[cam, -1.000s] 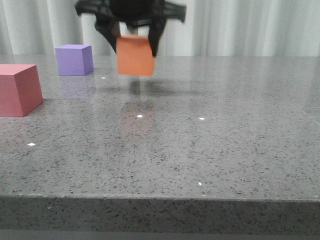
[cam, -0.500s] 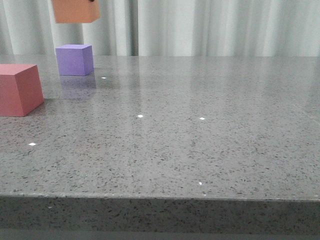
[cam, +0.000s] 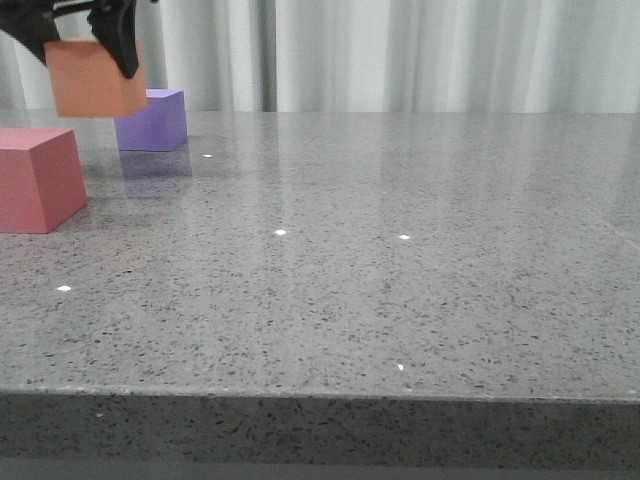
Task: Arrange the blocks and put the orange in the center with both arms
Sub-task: 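Lift the orange cube and carry it toward the purple cube, then lower the orange cube between the pink and purple cubes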
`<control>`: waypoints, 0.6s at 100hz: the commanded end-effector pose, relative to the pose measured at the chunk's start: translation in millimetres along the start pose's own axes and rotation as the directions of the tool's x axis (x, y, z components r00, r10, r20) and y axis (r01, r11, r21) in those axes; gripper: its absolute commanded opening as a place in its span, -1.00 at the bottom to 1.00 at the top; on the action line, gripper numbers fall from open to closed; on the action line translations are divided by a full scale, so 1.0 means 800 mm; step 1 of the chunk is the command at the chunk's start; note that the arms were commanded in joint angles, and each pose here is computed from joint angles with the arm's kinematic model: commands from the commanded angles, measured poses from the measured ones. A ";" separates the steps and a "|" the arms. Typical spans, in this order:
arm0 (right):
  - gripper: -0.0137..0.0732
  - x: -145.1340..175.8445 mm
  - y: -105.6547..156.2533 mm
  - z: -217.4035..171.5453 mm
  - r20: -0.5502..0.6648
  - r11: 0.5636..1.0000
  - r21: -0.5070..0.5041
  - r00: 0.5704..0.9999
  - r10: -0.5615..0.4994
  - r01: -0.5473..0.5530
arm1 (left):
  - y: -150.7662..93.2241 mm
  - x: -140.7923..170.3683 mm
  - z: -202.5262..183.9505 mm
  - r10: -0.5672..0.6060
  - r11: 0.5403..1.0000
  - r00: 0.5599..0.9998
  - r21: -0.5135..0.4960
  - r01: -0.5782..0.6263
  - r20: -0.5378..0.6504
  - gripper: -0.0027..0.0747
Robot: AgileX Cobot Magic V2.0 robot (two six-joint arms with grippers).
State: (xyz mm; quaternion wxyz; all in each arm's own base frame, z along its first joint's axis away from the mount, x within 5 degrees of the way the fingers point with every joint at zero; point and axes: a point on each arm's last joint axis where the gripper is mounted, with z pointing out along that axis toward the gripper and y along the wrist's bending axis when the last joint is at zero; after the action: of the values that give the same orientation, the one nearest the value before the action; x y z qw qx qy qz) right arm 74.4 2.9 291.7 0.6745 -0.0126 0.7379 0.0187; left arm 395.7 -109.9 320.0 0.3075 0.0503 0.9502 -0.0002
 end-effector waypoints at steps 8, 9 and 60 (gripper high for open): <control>-0.84 -0.019 0.000 -0.002 0.101 1.000 -0.001 0.995 -0.019 0.019 | 0.004 -0.009 -0.022 -0.003 0.999 0.992 0.051 -0.003 0.124 -0.20; -0.84 -0.019 0.000 -0.002 0.101 1.000 -0.001 0.995 -0.019 0.019 | 0.004 -0.009 -0.022 -0.004 0.999 0.992 0.052 -0.003 0.126 -0.20; -0.84 -0.019 0.000 -0.002 0.101 1.000 -0.001 0.995 -0.019 0.019 | 0.010 -0.005 0.006 -0.008 0.999 0.995 0.039 0.004 0.103 -0.20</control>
State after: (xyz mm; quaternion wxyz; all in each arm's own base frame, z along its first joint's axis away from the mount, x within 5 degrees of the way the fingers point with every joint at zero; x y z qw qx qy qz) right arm 74.4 2.9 291.7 0.6745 -0.0126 0.7379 0.0187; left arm 404.6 -105.9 289.3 0.3017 0.0593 0.9515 -0.0098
